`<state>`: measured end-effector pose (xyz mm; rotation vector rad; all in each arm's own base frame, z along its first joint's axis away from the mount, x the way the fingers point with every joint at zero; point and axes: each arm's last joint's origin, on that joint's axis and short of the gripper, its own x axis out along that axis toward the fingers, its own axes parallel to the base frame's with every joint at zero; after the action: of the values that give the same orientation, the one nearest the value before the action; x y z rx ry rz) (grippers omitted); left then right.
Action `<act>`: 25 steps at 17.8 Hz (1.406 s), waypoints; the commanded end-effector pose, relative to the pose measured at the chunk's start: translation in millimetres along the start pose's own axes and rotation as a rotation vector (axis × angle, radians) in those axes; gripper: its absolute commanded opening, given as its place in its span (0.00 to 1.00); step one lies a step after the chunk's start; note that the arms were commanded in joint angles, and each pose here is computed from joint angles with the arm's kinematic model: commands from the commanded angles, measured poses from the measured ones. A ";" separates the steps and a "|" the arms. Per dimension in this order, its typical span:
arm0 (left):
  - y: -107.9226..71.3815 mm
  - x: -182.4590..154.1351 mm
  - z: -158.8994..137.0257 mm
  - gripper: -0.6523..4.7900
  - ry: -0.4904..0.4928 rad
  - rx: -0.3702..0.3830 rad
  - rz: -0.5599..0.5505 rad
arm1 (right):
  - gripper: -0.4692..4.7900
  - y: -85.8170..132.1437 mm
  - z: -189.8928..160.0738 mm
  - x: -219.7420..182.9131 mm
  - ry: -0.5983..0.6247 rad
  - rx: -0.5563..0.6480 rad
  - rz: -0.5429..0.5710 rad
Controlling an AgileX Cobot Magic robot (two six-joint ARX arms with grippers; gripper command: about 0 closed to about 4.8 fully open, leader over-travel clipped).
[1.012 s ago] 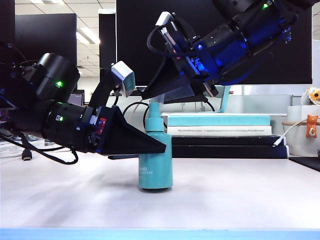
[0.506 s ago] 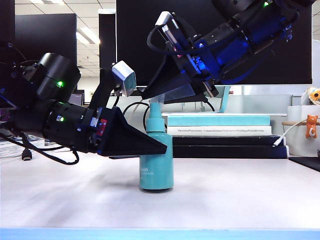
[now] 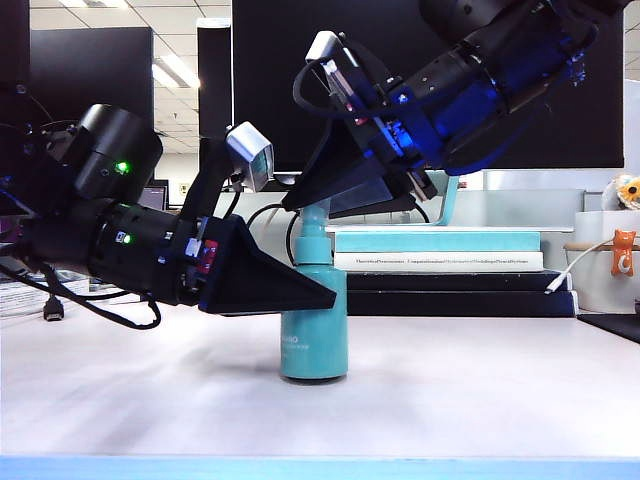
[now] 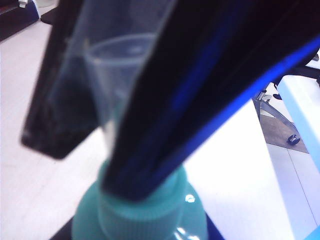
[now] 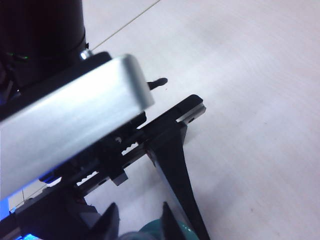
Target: Pick up the sprayer with the left hand, pick up its lid with the right hand then put the lid on the sprayer.
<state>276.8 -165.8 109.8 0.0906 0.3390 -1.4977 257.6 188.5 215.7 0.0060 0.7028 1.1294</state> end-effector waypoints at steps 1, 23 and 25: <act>1.0 -0.2 0.9 0.50 0.005 -0.001 0.022 | 0.41 1.1 -4.9 1.1 0.037 0.011 0.010; -16.7 -25.4 24.8 1.00 0.276 -0.004 0.344 | 1.00 -36.3 2.4 -57.7 -0.040 0.028 -0.330; -35.2 -45.5 42.0 1.00 0.421 0.040 0.463 | 1.00 -48.7 0.6 -68.8 -0.058 0.066 -0.374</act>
<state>251.8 -140.0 162.1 0.4364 0.5554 -1.0611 280.0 113.4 231.0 -0.0402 0.6782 0.7584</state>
